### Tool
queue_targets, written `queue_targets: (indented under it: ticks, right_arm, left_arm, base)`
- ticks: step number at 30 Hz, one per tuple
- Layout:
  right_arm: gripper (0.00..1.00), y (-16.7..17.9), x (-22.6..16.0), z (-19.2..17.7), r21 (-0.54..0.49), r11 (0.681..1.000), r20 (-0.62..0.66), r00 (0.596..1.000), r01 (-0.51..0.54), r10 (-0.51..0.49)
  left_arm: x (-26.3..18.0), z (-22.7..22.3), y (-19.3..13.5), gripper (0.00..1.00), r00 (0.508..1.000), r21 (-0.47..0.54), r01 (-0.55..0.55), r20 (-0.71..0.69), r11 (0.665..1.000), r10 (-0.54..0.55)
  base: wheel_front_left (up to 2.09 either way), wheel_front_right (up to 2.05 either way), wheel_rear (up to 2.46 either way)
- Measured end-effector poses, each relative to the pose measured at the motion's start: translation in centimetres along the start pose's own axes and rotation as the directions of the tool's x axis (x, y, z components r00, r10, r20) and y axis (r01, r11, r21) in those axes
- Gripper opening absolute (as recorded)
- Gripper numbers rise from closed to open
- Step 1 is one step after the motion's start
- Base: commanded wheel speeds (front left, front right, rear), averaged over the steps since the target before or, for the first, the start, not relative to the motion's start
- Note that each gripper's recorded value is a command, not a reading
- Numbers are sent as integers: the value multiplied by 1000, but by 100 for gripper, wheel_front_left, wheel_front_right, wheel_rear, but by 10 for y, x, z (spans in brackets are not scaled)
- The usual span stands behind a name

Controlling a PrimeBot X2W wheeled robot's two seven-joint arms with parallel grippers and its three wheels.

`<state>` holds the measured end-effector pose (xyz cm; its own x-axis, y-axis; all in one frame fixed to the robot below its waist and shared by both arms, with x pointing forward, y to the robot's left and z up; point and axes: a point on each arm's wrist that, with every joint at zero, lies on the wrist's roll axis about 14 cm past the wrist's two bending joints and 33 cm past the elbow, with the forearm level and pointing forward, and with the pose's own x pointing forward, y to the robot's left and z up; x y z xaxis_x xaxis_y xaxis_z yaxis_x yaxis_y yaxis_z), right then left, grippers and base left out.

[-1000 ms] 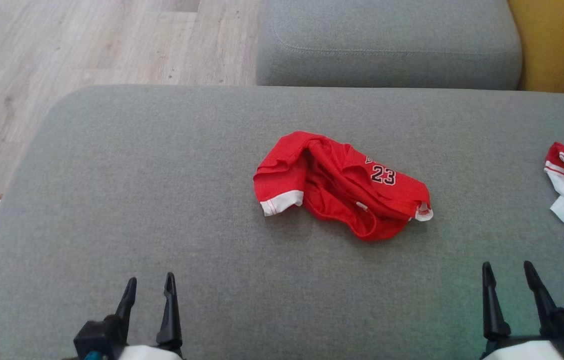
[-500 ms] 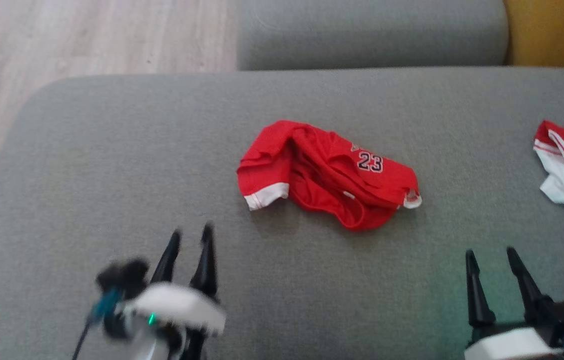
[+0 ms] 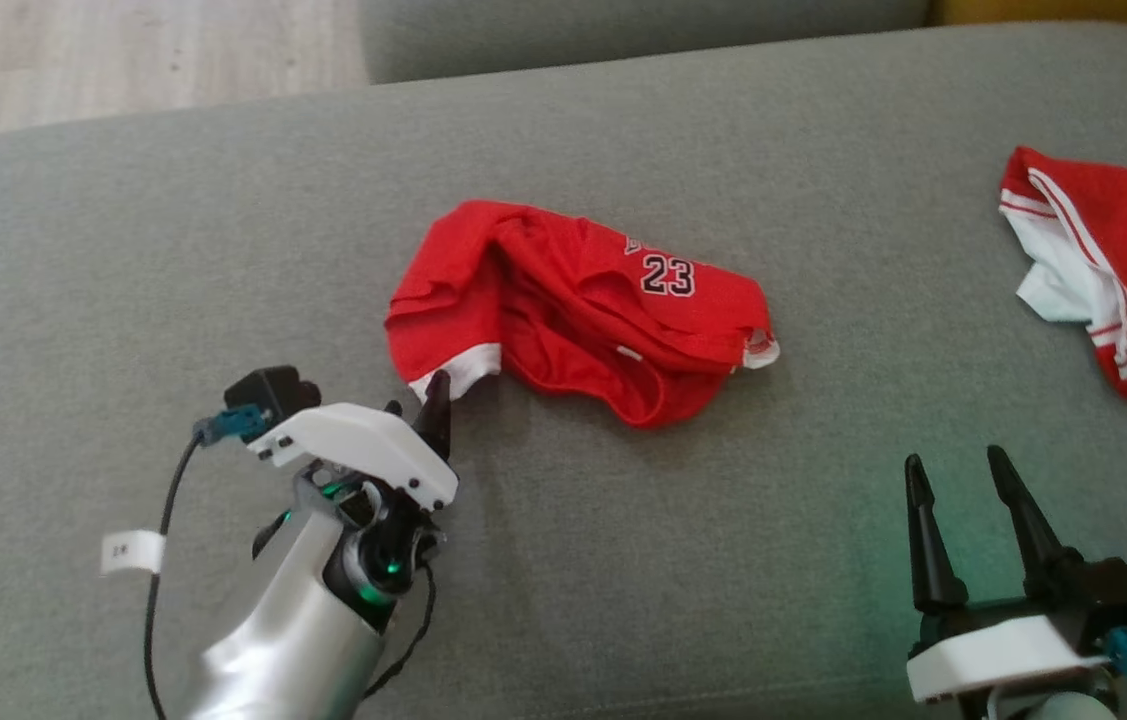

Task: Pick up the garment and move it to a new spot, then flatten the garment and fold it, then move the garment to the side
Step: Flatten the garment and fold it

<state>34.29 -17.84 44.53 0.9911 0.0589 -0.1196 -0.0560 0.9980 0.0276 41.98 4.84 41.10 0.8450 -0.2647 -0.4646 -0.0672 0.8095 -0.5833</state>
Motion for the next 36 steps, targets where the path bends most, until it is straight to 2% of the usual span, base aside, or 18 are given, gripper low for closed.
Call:
queue_targets:
  ticks: [3, 7, 8, 9, 18, 23, 25, 31, 36]
  right_arm:
    - [100, -5, -3, -5, 1, 1000, -17, 1000, 18, -18]
    - [100, -8, -5, -6, 1, 1000, -21, 999, 29, -29]
    - [100, -9, -5, -6, 1, 1000, -21, 999, 30, -30]
    - [100, -9, -5, -6, 1, 1000, -20, 999, 30, -30]
    - [100, -9, -6, -1, 0, 1000, -1, 1000, 31, -31]
    - [100, -9, -6, 5, -2, 1000, 18, 999, 27, -27]
    - [100, -6, -5, 7, -3, 1000, 26, 999, 19, -19]
    - [100, -1, -7, 14, -4, 1000, 48, 999, 2, -1]
    - [100, -1, -14, 10, -1, 1000, 40, 999, 3, -3]
  left_arm:
    - [7, -14, 4, 100, 998, -25, -16, -58, 1000, 14]
    - [10, -21, -4, 100, 996, -75, 29, -80, 997, -35]
    - [10, -20, -7, 37, 996, -88, 42, -73, 995, -48]
    - [10, -19, -10, 0, 996, -99, 54, -64, 994, -60]
    - [11, 12, -29, 0, 989, -71, 138, 70, 988, -133]
    - [7, 76, -48, 0, 956, 22, 191, 224, 981, -191]
    - [2, 110, -57, 0, 935, 98, 213, 268, 972, -232]
    - [-24, 197, -79, 0, 899, 305, 225, 301, 926, -317]
    - [-51, 224, -126, 0, 868, 487, 277, 242, 828, -434]
  base:
    - [0, 0, 0]
    - [0, 0, 0]
    - [0, 0, 0]
    - [0, 0, 0]
    - [0, 0, 0]
    - [0, 0, 0]
    - [0, 0, 0]
    - [0, 0, 0]
    - [0, 0, 0]
